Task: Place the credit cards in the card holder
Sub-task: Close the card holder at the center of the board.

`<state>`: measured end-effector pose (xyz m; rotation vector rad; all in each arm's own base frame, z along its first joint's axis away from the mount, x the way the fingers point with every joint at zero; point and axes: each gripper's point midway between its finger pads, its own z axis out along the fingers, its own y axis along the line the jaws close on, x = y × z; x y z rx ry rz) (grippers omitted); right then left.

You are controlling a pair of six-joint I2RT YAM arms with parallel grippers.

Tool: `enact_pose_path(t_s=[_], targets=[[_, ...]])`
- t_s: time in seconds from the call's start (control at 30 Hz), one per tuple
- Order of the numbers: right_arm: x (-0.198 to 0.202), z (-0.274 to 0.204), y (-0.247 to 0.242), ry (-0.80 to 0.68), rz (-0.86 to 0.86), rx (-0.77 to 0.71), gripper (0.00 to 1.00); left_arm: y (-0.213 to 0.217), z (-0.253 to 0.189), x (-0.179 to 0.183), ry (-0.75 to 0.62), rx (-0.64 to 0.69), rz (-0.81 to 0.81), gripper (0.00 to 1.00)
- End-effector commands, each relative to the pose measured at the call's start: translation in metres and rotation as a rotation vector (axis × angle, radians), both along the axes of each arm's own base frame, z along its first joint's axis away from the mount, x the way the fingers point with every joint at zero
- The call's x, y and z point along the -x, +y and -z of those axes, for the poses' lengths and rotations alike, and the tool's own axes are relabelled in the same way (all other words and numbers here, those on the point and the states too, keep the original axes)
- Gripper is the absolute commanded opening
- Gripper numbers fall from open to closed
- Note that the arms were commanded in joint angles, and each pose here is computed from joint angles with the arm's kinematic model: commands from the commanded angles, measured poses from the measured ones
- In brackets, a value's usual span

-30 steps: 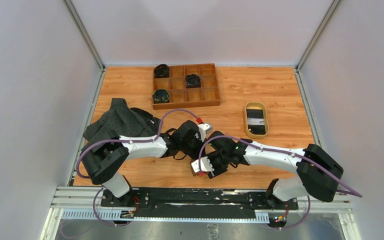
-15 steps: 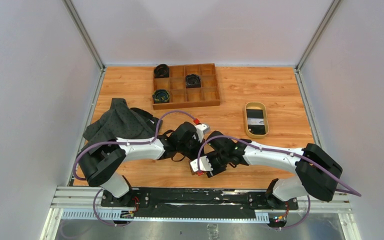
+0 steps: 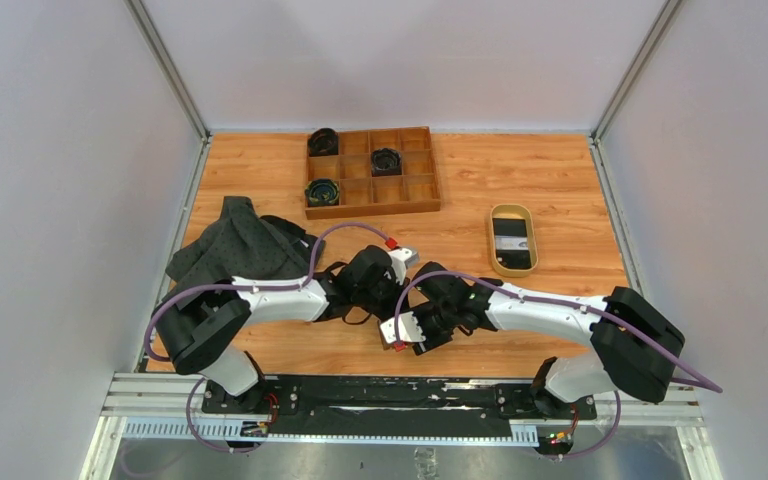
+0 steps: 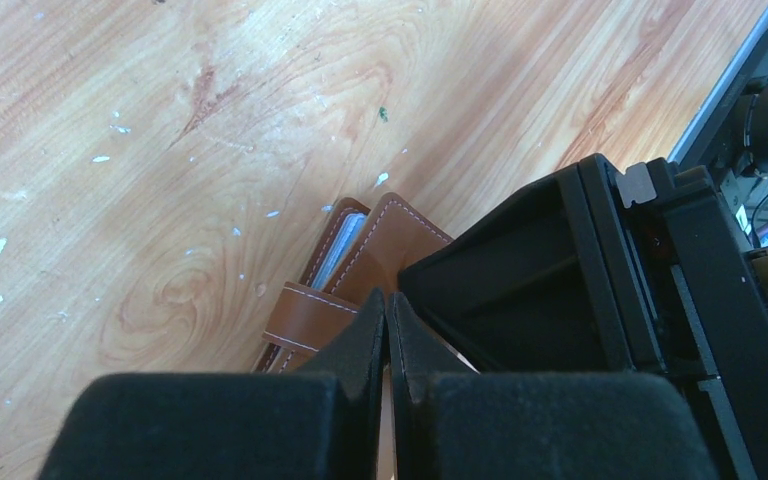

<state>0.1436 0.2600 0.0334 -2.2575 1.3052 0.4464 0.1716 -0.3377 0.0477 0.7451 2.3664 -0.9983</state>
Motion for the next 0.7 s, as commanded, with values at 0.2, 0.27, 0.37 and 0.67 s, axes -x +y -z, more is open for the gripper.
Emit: enact_pose_path(t_s=[0.2, 0.27, 0.37, 0.67], targets=[[-0.003, 0.012, -0.008, -0.01, 0.032, 0.06, 0.49, -0.006, 0.005, 0.014, 0.043, 0.031, -0.002, 0.0], [-0.003, 0.013, -0.008, -0.009, 0.032, 0.061, 0.49, -0.006, 0.006, 0.014, 0.046, 0.033, -0.008, 0.0], [-0.003, 0.013, -0.008, -0.008, 0.033, 0.06, 0.49, -0.004, 0.01, 0.015, 0.051, 0.03, -0.012, 0.0], [-0.002, 0.014, -0.009, -0.005, 0.031, 0.065, 0.49, -0.001, 0.016, 0.018, 0.064, 0.039, -0.037, 0.0]])
